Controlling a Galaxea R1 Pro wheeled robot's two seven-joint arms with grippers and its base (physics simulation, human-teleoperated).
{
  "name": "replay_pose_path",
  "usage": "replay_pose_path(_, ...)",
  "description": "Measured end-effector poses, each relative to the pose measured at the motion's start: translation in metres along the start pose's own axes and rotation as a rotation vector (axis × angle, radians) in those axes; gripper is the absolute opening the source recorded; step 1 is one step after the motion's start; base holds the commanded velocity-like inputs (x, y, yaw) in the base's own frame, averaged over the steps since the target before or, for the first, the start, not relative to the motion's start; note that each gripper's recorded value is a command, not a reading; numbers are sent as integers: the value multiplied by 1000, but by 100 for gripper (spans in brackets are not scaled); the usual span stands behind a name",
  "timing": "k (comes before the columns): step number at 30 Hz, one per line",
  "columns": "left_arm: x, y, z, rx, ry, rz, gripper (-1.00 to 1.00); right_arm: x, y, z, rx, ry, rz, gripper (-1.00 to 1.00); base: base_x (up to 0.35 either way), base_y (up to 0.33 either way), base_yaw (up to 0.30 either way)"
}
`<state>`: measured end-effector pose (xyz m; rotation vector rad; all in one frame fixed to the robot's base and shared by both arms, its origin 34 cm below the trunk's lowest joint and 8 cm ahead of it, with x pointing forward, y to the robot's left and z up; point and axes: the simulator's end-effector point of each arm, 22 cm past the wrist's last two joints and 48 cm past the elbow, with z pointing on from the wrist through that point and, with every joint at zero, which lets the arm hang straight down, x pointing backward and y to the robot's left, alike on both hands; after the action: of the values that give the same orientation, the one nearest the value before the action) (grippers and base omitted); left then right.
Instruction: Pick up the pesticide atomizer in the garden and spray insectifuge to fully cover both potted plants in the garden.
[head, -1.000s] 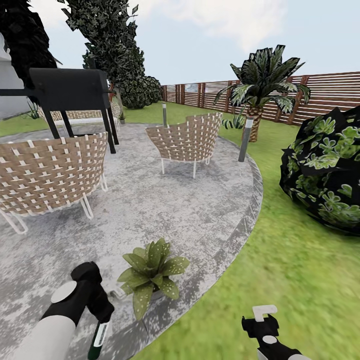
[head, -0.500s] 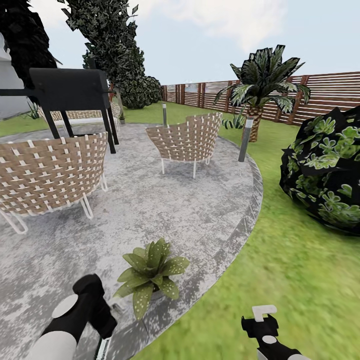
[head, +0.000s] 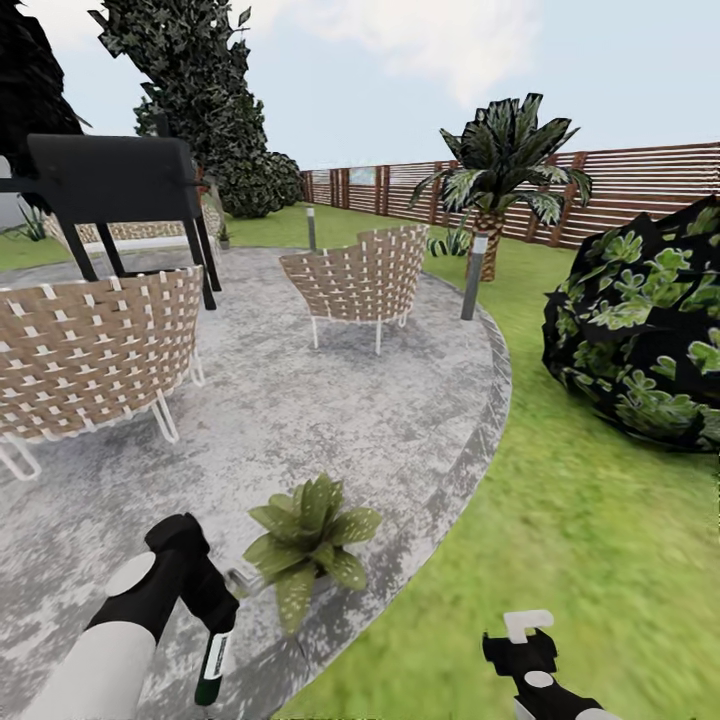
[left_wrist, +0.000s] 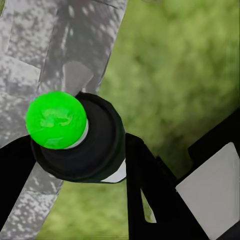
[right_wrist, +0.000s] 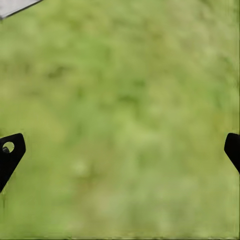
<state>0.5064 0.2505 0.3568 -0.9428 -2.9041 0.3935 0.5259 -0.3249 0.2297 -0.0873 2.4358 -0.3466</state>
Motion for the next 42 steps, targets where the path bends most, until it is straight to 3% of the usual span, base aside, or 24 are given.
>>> replay_pose_path(4, -11, 5, -10, -14, -16, 8, -100, 0, -2, 0, 1, 0, -5, 100, -6, 301, -13)
replay_pose_path(11, -13, 1, -8, -8, -14, 14, -100, 0, -2, 0, 2, 0, -2, 100, 69, 305, -10)
replay_pose_path(17, -11, -7, -2, -27, 35, 78, -100, -2, -2, 0, 2, -4, 0, 100, 9, 312, -201)
replay_pose_path(20, -17, -15, -15, 23, 29, 85, -100, -3, -2, -1, 2, -6, 1, 100, 0, 262, -231)
replay_pose_path(22, -24, 2, -31, -42, 41, 93, -100, -4, -2, -1, 2, -8, 1, 100, 0, 123, -234)
replay_pose_path(25, -22, 14, -39, -94, 70, 98, -100, -5, -2, -1, 3, -10, 1, 100, 0, 21, -201)
replay_pose_path(36, -24, 0, -30, -68, 75, 104, -100, -5, -5, -1, 6, -11, -2, 100, 0, 1, -16)
replay_pose_path(42, -18, 6, -31, -78, 87, 102, -100, -6, -4, -1, 6, -13, 4, 100, 0, 0, -86)
